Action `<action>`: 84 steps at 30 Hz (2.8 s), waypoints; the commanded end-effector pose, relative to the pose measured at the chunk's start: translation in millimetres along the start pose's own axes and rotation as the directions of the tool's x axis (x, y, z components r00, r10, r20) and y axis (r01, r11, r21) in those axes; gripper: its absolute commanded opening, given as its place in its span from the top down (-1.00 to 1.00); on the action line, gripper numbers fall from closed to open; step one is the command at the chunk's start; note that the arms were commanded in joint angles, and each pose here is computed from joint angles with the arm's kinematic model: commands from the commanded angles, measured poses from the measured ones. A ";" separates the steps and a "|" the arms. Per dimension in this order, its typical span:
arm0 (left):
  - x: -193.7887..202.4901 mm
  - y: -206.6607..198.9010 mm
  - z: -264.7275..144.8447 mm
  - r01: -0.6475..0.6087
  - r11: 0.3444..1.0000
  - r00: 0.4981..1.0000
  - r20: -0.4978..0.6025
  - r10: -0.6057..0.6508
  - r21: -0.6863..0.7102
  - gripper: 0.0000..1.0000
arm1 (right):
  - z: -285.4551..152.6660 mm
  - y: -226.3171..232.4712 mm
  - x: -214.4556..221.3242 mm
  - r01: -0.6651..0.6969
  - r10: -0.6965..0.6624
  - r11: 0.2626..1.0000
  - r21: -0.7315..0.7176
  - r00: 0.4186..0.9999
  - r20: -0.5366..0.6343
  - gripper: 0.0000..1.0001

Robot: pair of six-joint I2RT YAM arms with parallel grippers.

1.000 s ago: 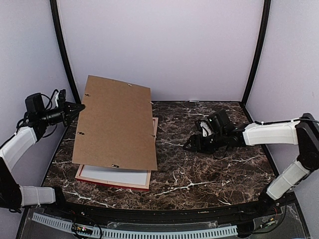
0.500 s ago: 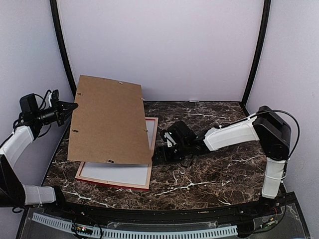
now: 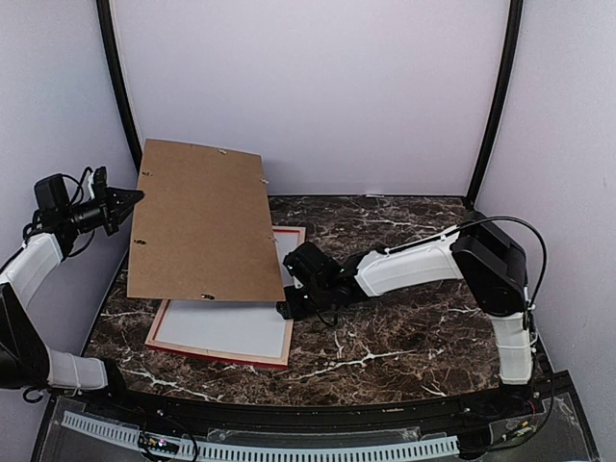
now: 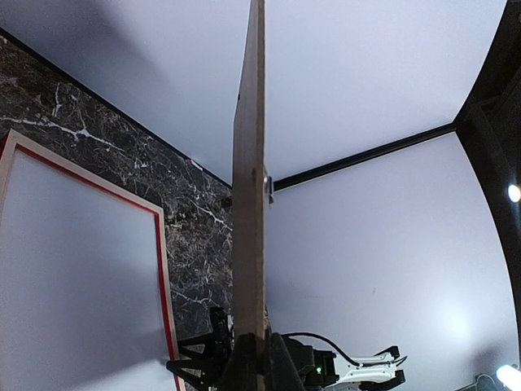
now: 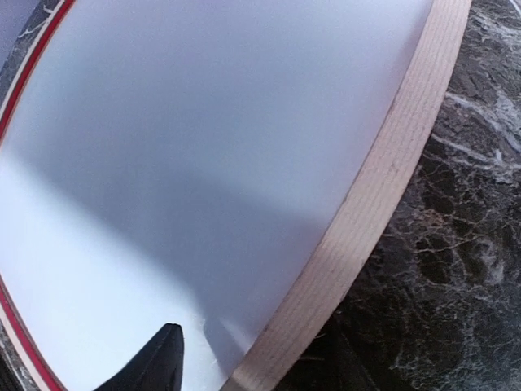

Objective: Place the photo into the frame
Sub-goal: Move the frame body to the center of the board, then adjust the frame body at the center of the board.

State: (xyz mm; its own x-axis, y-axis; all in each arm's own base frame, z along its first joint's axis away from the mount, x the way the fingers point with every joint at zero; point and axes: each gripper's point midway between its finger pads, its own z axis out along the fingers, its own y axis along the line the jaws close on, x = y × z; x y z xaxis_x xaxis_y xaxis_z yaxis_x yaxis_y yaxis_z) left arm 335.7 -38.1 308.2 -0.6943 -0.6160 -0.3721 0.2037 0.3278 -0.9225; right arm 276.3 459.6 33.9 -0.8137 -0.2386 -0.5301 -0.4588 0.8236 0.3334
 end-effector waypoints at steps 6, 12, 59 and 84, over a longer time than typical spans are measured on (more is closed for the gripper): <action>-3.8 -17.3 -4.9 -0.105 0.995 0.995 0.003 0.105 -0.002 1.00 | -0.9 -32.8 1.7 -0.007 0.003 0.985 0.173 1.000 0.026 0.17; 1.0 -12.8 -4.7 -0.111 0.994 0.994 -0.004 0.111 -0.011 1.00 | -13.8 -52.0 5.0 -0.059 0.054 0.982 0.180 0.998 0.033 0.35; 143.6 38.0 65.8 0.142 0.990 0.988 -0.063 -0.140 0.026 1.00 | -132.2 -144.2 16.1 -0.259 0.231 0.953 0.157 0.956 0.179 -0.08; 156.3 56.8 108.1 0.188 0.982 0.978 -0.096 -0.186 0.007 1.00 | -125.9 -161.2 26.5 -0.259 0.232 0.947 0.188 0.961 0.153 -0.10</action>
State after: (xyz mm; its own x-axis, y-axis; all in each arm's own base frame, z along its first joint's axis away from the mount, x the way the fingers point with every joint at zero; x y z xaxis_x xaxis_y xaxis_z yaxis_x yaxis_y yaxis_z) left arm 304.0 -183.4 150.0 -0.7931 -0.5970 -0.1210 -0.0493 0.2608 -0.9641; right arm 280.0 257.1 63.9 -0.8435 0.0316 -0.5362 -0.1560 0.9409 0.3007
